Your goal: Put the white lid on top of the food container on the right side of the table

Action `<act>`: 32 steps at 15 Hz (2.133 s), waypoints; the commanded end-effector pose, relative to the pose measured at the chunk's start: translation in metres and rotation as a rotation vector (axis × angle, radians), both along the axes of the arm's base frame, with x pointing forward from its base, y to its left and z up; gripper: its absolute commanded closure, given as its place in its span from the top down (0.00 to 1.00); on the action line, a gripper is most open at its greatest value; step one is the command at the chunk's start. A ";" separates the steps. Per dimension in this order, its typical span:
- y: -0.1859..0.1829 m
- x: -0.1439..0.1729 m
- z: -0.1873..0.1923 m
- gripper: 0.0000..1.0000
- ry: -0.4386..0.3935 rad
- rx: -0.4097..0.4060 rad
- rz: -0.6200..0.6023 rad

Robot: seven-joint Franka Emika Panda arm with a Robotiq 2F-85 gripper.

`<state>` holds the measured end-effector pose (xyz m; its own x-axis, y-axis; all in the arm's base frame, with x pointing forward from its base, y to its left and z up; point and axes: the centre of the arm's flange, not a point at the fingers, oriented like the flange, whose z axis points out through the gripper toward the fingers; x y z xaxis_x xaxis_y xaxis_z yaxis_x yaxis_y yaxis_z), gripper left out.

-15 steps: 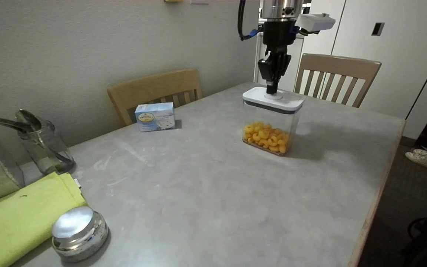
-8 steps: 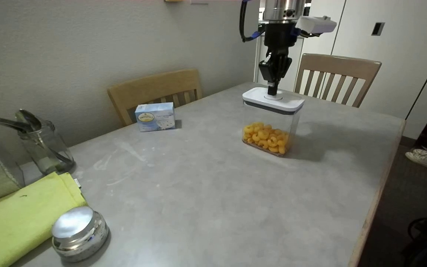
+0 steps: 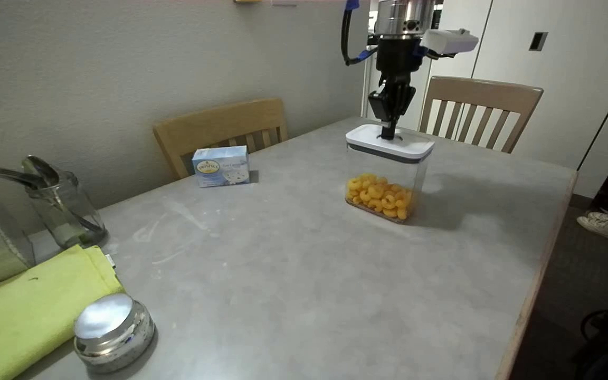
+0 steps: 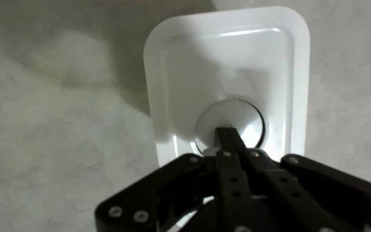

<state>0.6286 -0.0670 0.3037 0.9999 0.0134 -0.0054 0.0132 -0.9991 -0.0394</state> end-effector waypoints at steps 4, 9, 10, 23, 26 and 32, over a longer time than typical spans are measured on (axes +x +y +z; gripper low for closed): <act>0.006 -0.016 0.021 0.00 -0.020 0.007 0.050; 0.015 -0.018 0.049 0.00 -0.047 0.004 0.078; 0.016 -0.019 0.053 0.00 -0.050 0.002 0.079; 0.031 -0.022 0.077 0.99 -0.023 -0.006 0.106; 0.036 -0.023 0.077 1.00 -0.017 -0.008 0.108; 0.041 -0.015 0.075 1.00 -0.028 -0.003 0.102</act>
<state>0.6136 -0.0259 0.3790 0.9931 0.1153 0.0223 0.1160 -0.9927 -0.0343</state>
